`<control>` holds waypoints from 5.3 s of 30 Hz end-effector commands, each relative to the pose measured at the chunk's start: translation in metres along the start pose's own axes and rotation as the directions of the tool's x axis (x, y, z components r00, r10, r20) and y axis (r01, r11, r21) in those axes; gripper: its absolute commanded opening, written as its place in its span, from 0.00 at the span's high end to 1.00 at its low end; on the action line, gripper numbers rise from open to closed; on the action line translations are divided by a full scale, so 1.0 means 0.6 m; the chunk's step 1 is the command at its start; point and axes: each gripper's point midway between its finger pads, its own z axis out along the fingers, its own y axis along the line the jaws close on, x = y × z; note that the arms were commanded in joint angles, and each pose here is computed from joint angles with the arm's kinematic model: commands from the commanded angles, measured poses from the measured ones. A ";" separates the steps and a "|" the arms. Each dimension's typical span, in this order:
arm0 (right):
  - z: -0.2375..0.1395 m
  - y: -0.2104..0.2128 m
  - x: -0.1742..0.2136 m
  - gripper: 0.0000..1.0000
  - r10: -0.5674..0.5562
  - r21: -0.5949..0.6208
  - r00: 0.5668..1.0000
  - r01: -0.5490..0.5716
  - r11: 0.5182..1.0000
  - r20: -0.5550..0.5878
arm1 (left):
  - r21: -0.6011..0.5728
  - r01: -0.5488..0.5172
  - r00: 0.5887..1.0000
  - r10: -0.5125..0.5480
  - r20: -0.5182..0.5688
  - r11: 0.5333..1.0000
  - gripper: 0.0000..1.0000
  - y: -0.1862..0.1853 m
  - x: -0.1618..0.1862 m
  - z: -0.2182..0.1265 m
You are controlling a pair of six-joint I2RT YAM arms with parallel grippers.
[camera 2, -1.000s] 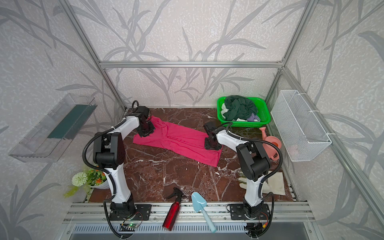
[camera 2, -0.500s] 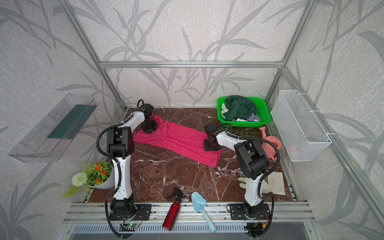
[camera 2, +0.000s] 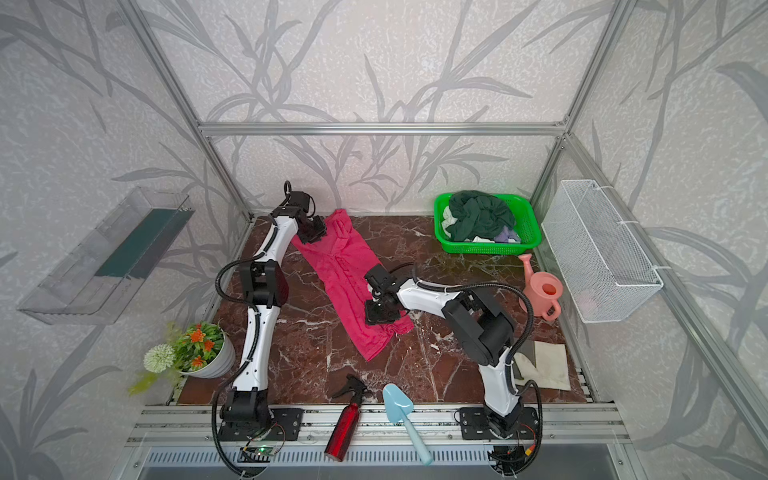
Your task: Fold and stack the t-shirts
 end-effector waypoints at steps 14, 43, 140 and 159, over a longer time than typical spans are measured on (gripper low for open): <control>-0.041 0.146 0.019 0.59 -0.056 -0.120 0.998 0.060 0.991 0.033 | 0.348 -0.220 0.966 0.154 0.207 0.911 0.63 -0.164 -0.079 -0.104; -0.030 -0.030 0.098 0.47 0.083 -0.058 0.996 -0.084 0.995 -0.021 | -0.133 0.027 0.974 -0.056 -0.221 0.991 0.62 0.221 0.586 -0.397; -0.190 0.021 0.013 1.00 0.051 0.008 0.968 -0.055 0.998 0.245 | -0.235 -0.113 0.989 0.133 0.071 0.965 1.00 0.169 0.534 -0.462; -0.171 0.006 -0.145 1.00 0.014 -0.001 0.952 -0.014 1.000 0.307 | -0.296 -0.097 0.980 0.143 0.138 0.950 1.00 0.137 0.371 -0.399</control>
